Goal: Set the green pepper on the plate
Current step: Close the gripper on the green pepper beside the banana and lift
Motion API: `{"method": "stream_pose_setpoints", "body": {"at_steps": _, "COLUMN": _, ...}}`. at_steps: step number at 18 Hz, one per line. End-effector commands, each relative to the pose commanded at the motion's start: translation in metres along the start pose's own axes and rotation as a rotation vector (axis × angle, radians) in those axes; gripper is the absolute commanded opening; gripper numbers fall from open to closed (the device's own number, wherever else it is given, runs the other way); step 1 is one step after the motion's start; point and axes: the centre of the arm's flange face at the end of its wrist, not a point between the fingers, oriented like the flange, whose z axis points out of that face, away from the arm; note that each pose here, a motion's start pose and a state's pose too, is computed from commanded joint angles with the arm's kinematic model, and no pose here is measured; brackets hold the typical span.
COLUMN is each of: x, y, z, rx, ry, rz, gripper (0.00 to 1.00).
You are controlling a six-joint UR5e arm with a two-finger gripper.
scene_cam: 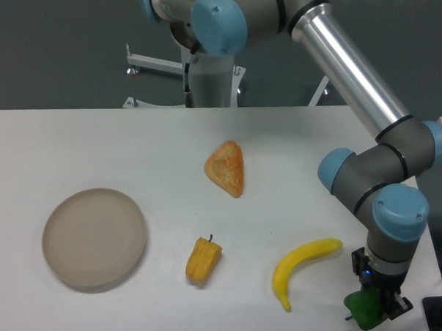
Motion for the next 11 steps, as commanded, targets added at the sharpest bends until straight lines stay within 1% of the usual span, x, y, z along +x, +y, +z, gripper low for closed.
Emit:
{"method": "stream_pose_setpoints", "body": {"at_steps": 2, "x": 0.000, "y": -0.001, "z": -0.003, "rx": -0.001, "ry": -0.001, "rz": -0.006, "gripper": 0.39}}
{"method": "stream_pose_setpoints", "body": {"at_steps": 4, "x": 0.003, "y": -0.010, "z": -0.009, "rx": 0.005, "ry": 0.004, "rz": -0.007, "gripper": 0.39}}
{"method": "stream_pose_setpoints", "body": {"at_steps": 7, "x": 0.012, "y": -0.013, "z": -0.023, "rx": 0.014, "ry": 0.035, "rz": -0.059, "gripper": 0.39}}
{"method": "stream_pose_setpoints", "body": {"at_steps": 9, "x": 0.021, "y": -0.021, "z": -0.036, "rx": 0.049, "ry": 0.044, "rz": -0.075, "gripper": 0.38}}
{"method": "stream_pose_setpoints", "body": {"at_steps": 11, "x": 0.030, "y": -0.024, "z": -0.050, "rx": 0.064, "ry": 0.058, "rz": -0.126, "gripper": 0.39}}
